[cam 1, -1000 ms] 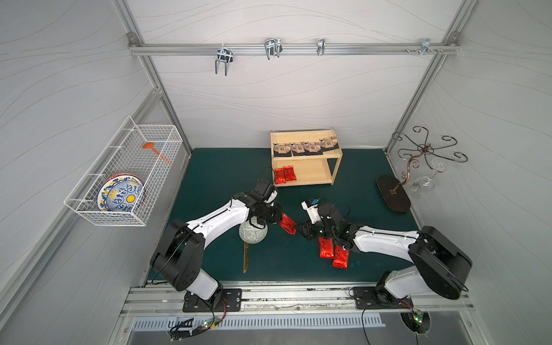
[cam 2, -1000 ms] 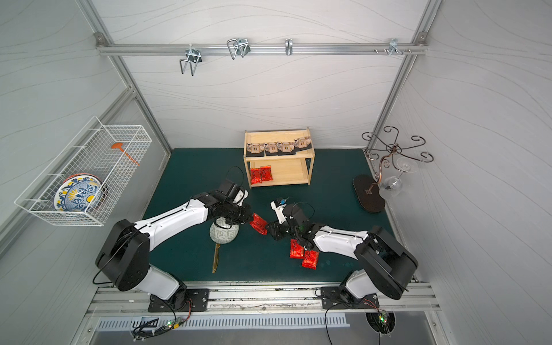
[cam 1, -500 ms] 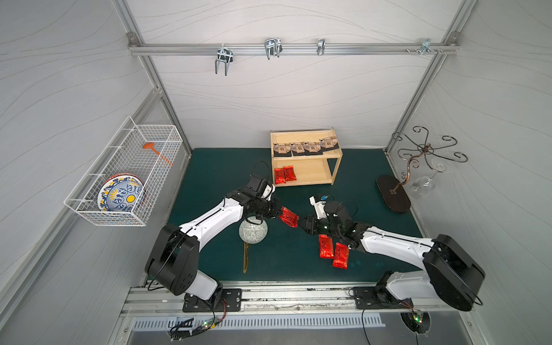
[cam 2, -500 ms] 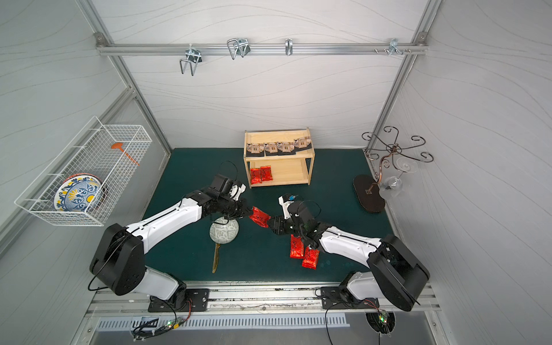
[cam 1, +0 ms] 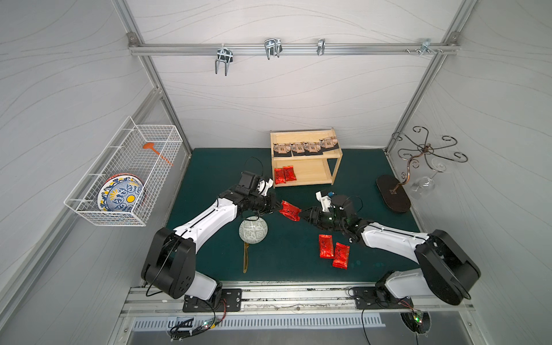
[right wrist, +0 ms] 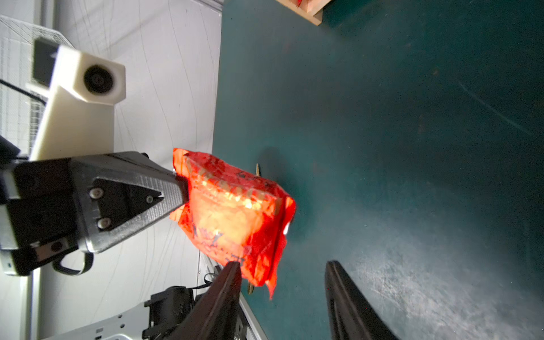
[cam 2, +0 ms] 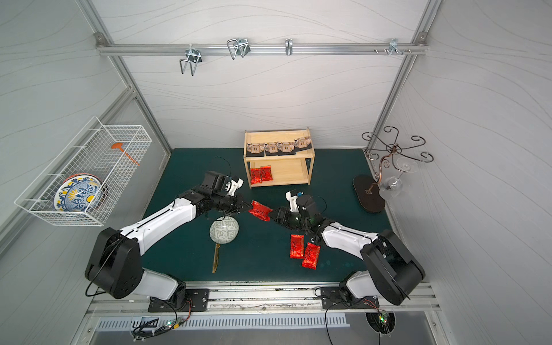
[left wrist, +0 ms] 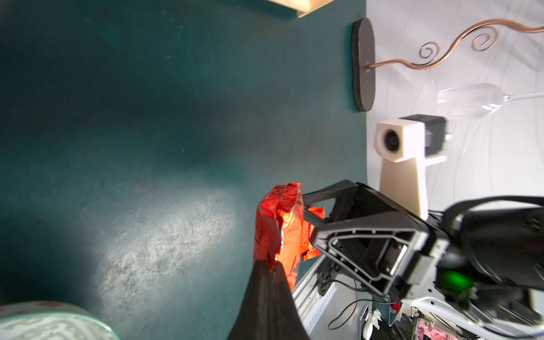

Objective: Place the tea bags on the shelf by color
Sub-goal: Pick up the tea bag from the center of the board.

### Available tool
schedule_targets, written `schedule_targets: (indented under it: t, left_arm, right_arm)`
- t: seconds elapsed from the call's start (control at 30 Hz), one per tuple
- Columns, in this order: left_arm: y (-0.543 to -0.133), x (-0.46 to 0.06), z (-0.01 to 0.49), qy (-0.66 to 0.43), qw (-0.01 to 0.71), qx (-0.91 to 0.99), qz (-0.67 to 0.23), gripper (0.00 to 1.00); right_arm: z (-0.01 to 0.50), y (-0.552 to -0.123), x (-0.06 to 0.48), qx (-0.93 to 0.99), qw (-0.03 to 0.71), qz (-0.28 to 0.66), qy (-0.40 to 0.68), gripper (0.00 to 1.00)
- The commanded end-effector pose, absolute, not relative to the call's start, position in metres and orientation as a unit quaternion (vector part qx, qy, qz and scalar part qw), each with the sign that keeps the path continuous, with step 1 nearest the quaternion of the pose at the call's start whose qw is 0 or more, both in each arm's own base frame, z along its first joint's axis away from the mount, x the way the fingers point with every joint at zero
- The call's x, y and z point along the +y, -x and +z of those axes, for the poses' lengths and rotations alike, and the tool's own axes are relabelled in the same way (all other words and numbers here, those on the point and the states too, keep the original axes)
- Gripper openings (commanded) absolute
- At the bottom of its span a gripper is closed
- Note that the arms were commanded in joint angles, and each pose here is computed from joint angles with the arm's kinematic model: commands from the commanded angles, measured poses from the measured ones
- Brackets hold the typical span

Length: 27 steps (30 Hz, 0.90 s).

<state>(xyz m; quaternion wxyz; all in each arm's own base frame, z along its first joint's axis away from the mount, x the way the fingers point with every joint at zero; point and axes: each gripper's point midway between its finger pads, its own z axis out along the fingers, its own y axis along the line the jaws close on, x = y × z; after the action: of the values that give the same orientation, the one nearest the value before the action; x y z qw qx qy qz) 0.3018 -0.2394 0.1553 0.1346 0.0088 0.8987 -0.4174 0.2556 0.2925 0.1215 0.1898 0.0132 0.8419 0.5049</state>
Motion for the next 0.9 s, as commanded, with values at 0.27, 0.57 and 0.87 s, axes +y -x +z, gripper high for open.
schedule_targets:
  t: [0.27,0.57,0.87]
  left_arm:
    - [-0.311,-0.243,0.186,0.002,0.154,0.849,-0.505,0.00]
    - [-0.306,-0.244,0.189,0.003,0.156,0.841,-0.518,0.00]
    - [-0.305,-0.242,0.190,0.006,0.162,0.841,-0.516,0.00]
  right_arm:
    - [0.139,-0.269,0.291,0.783,0.141,0.604,-0.049,0.60]
    - [0.149,-0.273,0.303,0.767,0.134,0.625,-0.043,0.40]
    - [0.153,-0.267,0.305,0.755,0.130,0.641,-0.044,0.13]
